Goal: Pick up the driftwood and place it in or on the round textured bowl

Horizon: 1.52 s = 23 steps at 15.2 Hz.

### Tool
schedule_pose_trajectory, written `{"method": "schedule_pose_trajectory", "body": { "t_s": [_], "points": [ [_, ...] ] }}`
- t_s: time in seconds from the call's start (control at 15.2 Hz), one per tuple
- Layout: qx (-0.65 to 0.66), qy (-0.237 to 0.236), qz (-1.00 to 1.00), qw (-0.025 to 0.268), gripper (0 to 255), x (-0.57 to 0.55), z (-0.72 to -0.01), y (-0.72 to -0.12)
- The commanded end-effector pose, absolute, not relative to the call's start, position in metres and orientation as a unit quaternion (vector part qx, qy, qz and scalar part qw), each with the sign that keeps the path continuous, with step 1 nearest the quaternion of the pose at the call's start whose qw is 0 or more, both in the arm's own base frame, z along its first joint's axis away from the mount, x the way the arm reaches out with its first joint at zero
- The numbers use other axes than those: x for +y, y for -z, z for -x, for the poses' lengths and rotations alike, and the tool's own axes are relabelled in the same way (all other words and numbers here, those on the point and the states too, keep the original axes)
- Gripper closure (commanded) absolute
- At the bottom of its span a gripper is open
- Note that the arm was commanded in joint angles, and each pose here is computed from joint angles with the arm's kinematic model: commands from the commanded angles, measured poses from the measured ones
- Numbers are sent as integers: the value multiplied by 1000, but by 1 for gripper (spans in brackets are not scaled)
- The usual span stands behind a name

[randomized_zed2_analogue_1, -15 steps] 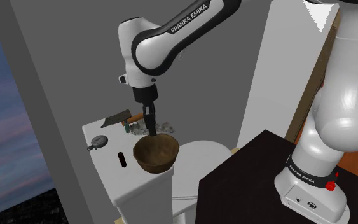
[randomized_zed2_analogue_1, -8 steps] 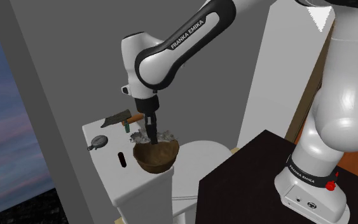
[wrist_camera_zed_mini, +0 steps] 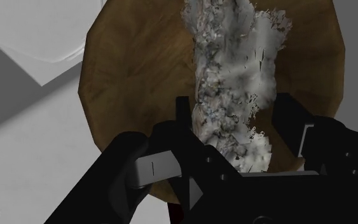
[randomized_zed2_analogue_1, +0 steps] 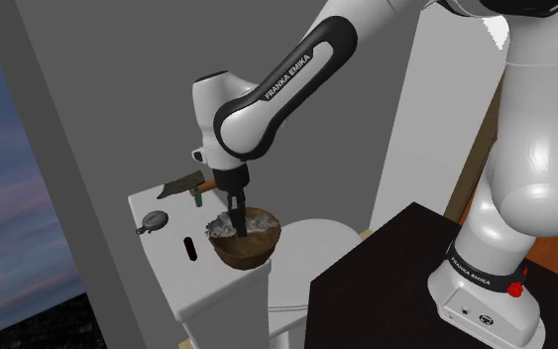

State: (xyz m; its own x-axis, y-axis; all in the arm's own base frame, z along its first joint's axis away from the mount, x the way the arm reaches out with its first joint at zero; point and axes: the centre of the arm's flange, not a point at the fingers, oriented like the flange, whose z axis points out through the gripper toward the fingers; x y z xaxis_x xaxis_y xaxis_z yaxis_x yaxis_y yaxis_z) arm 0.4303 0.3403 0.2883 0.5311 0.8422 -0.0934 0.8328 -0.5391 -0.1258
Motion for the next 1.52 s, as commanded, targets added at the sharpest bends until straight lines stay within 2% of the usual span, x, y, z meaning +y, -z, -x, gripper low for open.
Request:
{"method": "schedule_pose_trajectory", "body": {
  "t_s": [0.0, 0.26, 0.33, 0.66, 0.92, 1.45],
  "points": [
    [-479, -71, 874, 33, 255, 340, -431, -287],
    [-479, -71, 874, 33, 255, 340, -431, -287],
    [-479, -71, 874, 33, 0, 340, -431, -287],
    [-479, -71, 874, 33, 0, 340, -431, -287],
    [-479, -71, 874, 33, 0, 341, -439, -336],
    [-479, -71, 874, 33, 0, 341, -439, -336]
  ]
}}
